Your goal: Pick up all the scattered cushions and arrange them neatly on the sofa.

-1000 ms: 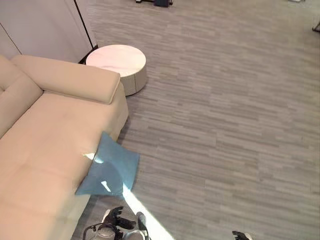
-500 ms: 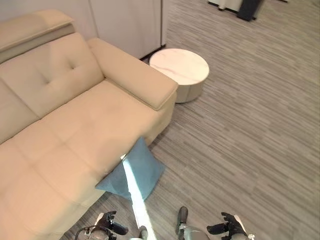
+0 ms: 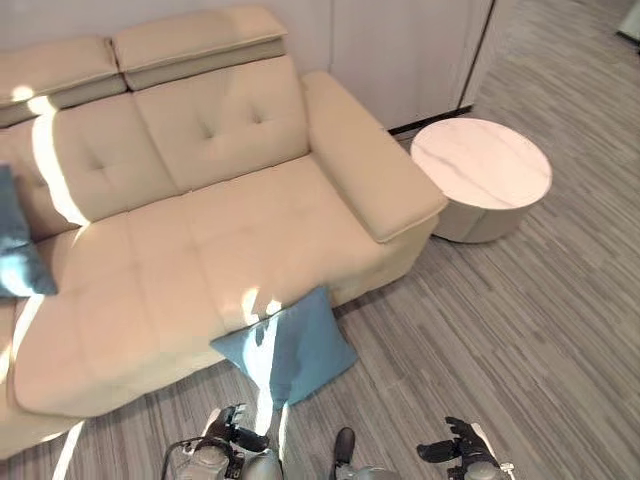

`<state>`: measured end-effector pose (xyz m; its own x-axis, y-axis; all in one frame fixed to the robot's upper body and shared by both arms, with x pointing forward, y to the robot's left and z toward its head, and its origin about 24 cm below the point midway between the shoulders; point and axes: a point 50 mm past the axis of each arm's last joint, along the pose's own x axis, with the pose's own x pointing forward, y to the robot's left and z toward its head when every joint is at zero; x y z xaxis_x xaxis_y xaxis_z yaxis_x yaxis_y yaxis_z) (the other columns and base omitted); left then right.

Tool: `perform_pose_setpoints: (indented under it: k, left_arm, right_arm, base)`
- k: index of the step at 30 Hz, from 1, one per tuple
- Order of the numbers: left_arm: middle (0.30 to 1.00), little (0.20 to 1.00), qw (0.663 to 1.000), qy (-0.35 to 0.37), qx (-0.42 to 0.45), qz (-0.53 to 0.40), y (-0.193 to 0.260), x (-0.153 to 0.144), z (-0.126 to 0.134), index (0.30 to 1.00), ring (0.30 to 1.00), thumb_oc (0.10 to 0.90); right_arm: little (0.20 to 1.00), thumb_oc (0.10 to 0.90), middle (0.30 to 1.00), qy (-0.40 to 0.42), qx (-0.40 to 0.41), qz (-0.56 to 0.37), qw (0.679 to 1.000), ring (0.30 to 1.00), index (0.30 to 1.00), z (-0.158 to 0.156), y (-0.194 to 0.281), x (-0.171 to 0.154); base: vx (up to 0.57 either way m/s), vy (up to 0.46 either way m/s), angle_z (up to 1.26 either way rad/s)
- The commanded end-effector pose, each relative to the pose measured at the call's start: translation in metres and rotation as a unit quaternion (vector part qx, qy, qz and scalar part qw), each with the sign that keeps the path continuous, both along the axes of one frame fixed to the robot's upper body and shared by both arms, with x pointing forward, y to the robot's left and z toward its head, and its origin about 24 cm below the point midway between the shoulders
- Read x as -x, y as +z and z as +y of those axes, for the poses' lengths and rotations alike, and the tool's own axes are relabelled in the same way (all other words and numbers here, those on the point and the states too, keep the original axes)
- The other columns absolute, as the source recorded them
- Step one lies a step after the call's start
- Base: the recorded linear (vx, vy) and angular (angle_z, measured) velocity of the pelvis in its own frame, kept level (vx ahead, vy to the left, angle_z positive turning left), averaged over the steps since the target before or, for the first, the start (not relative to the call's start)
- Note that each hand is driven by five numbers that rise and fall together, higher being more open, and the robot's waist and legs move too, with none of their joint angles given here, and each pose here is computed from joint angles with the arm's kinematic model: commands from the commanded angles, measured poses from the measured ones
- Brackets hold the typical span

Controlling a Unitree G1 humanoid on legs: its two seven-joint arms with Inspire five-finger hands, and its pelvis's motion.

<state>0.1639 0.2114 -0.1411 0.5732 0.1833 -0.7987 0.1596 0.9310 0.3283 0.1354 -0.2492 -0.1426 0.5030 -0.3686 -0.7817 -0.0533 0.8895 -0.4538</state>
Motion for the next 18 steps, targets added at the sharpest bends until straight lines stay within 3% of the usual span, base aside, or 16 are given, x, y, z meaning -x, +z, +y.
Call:
perform_pose_setpoints:
  k: [1,10,18]
  left_arm:
    - [0.900,0.900,0.999,0.005,-0.022,0.036,-0.008,0.025,0.012,0.900,0.900,0.800]
    - [0.900,0.900,0.998,0.029,-0.046,0.028,-0.002,0.024,0.034,0.900,0.900,0.800]
    - [0.900,0.900,0.999,0.023,-0.049,-0.003,0.005,0.007,0.033,0.900,0.900,0.800]
  right_arm:
    - [0.900,0.800,0.900,-0.015,0.032,0.010,0.999,0.900,0.900,-0.021,0.003,0.013]
    - [0.900,0.800,0.900,0.025,0.029,-0.006,0.999,0.900,0.900,-0.010,0.005,-0.002]
    - [0.900,0.800,0.900,0.017,0.023,-0.013,0.999,0.900,0.900,-0.010,0.006,-0.004]
  base:
    - [0.17,0.072,0.48]
    - [0.12,0.094,0.06]
    - [0.08,-0.018,0.66]
